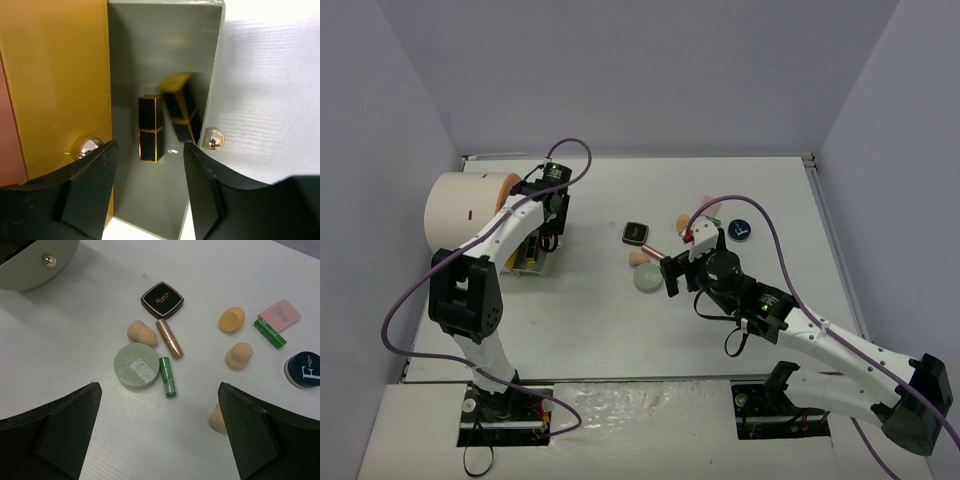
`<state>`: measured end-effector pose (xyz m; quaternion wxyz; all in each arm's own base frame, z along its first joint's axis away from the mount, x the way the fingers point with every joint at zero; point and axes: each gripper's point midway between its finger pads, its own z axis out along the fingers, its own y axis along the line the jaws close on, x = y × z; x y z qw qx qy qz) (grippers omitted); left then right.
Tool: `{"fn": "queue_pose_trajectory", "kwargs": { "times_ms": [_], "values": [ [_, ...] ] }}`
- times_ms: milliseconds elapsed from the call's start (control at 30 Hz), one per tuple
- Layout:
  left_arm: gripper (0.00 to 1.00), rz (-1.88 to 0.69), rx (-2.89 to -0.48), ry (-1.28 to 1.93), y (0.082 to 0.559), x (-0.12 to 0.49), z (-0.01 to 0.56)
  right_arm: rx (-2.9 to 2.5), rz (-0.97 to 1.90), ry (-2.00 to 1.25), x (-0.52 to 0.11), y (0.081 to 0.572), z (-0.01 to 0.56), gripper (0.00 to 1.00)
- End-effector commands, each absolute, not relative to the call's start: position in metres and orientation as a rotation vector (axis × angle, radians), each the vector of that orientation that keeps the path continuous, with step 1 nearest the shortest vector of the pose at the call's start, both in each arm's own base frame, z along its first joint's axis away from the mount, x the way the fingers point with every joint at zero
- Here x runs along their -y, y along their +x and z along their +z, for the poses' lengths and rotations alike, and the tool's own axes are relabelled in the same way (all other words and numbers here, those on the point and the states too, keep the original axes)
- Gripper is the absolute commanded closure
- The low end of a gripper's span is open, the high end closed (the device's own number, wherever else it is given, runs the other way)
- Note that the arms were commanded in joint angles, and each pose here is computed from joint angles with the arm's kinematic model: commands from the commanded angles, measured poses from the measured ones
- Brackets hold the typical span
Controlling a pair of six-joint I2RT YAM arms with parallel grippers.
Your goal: Organize the makeup
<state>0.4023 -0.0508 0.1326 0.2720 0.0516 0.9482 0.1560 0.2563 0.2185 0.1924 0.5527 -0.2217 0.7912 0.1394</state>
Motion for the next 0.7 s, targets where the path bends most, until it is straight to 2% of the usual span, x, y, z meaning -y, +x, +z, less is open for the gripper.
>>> {"fn": "queue_pose_trajectory", "kwargs": {
  "times_ms": [0,133,267,500,667],
  "values": [
    [0.44,0.418,-2.451,0.091,0.418,0.046,0.163,-1.844,0.349,-0.452,-0.217,0.263,0.207,0.0],
    [0.4,0.333,-2.42,0.091,0.416,0.055,0.178,-1.888,0.336,-0.416,-0.212,0.269,0.201,0.0],
    [0.34,0.121,-2.376,0.128,0.407,0.085,0.205,-1.958,0.301,-0.405,-0.208,0.279,0.187,0.04],
    [0.2,-0.163,-2.239,0.173,0.363,0.121,0.266,-2.078,0.269,-0.412,-0.207,0.3,0.16,0.21],
    [0.12,-0.244,-2.195,0.179,0.331,0.121,0.272,-2.172,0.263,-0.458,-0.213,0.304,0.127,0.36]
  ]
}}
